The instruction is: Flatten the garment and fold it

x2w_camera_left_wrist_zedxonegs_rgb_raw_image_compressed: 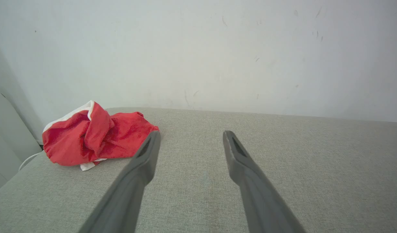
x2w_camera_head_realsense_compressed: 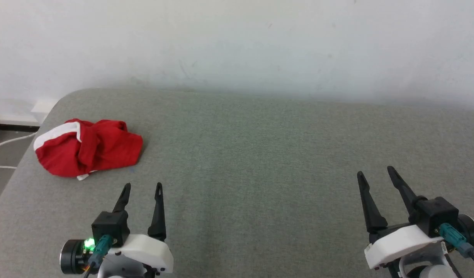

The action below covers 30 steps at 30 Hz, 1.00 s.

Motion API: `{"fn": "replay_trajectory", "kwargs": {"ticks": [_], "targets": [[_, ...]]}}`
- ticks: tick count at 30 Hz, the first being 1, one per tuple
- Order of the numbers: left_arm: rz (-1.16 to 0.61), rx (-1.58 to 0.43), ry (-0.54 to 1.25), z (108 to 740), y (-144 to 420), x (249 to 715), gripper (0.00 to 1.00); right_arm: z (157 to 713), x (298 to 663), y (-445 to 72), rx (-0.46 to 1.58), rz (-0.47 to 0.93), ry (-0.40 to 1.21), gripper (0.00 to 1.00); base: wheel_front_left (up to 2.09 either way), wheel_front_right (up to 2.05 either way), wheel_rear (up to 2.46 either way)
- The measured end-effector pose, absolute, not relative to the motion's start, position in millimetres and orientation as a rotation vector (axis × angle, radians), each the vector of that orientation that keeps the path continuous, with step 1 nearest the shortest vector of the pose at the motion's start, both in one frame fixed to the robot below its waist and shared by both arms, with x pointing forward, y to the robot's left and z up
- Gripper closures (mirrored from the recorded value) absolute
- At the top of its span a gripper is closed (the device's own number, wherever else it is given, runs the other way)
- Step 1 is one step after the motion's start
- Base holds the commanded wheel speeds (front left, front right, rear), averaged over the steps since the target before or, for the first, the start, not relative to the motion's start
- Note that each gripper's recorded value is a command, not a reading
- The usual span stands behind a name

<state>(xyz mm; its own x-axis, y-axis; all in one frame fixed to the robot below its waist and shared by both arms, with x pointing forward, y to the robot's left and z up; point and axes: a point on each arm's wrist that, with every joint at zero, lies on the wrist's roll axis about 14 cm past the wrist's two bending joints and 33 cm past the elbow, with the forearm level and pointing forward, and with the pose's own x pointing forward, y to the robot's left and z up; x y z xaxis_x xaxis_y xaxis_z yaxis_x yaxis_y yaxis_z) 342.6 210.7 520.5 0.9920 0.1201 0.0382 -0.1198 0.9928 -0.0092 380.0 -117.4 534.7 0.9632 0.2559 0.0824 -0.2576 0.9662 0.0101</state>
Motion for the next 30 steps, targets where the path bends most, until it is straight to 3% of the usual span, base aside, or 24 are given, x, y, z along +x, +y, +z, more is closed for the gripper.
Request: {"fn": "replay_trajectory", "kwargs": {"ticks": [30], "targets": [[0.339, -0.02, -0.09, 522, 270, 284, 0.0, 534, 386, -37, 0.072, 0.49, -0.099, 0.0, 0.0, 0.0, 0.0]]}}
